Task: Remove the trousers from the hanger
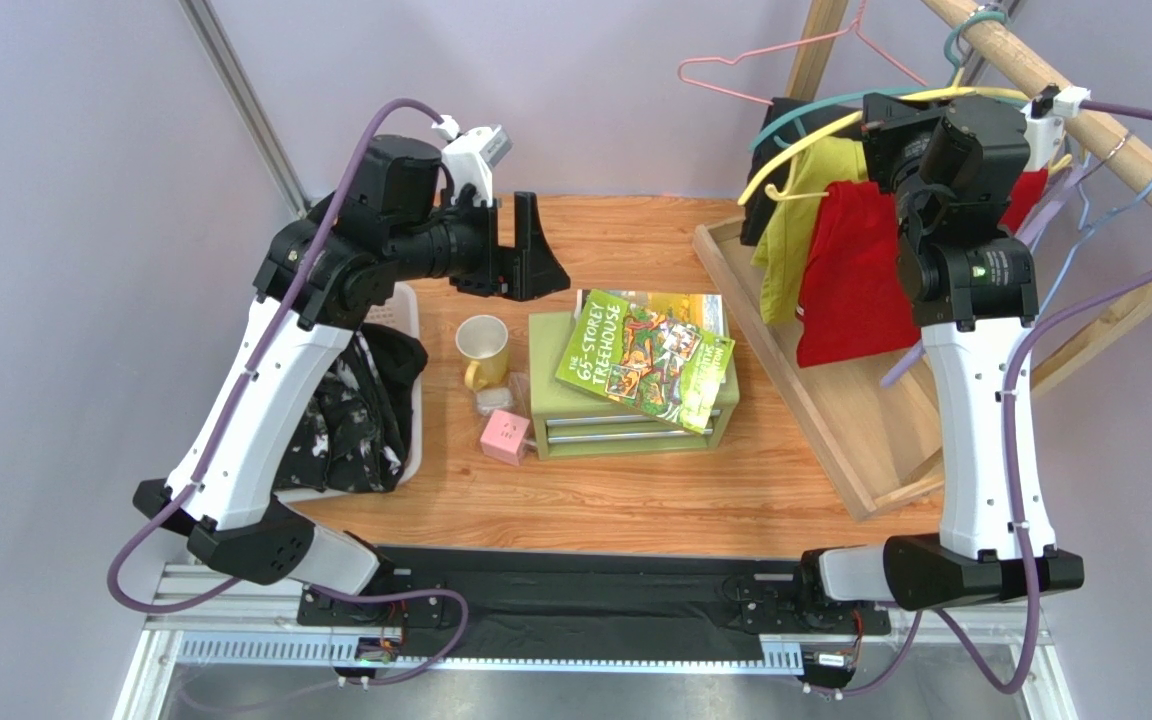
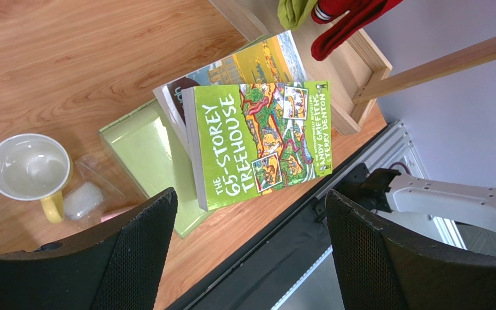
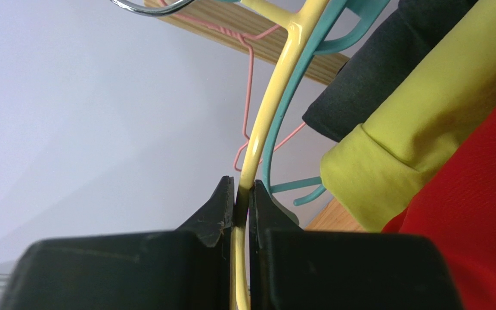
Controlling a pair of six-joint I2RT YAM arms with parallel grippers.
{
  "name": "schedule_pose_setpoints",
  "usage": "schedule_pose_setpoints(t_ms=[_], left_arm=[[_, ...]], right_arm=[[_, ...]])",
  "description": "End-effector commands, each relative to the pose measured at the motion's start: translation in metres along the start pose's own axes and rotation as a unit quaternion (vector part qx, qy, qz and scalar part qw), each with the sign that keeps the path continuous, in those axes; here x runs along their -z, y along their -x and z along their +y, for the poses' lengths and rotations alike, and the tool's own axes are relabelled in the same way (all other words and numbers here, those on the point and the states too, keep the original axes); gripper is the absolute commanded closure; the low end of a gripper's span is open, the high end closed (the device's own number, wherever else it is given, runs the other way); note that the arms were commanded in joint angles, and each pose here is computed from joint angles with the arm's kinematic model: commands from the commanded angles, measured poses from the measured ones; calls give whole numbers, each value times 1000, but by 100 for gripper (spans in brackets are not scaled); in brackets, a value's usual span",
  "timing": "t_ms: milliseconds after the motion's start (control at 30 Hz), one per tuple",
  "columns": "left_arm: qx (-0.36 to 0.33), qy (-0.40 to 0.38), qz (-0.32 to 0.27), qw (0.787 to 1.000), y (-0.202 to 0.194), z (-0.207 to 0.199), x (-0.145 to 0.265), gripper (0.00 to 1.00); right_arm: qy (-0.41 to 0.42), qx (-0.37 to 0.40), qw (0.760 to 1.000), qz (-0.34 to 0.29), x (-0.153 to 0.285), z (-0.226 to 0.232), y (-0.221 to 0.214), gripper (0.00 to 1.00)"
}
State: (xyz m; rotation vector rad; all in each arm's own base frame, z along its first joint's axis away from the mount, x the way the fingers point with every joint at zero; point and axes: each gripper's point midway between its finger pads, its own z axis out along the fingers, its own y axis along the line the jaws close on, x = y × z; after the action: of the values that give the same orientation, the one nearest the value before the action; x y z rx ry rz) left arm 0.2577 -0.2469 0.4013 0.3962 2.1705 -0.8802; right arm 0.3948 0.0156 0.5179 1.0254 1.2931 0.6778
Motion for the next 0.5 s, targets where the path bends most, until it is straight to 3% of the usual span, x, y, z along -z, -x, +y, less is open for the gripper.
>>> schedule_pose_setpoints(t_ms=[0, 467], left_arm=[[-20, -16, -18, 1000, 10, -10, 9, 11], [-25, -14, -15, 999, 11, -8, 6, 10]], right_arm=[[164, -8, 986, -26, 37, 92, 33, 100], [124, -19, 991, 39, 73, 57, 14, 100]])
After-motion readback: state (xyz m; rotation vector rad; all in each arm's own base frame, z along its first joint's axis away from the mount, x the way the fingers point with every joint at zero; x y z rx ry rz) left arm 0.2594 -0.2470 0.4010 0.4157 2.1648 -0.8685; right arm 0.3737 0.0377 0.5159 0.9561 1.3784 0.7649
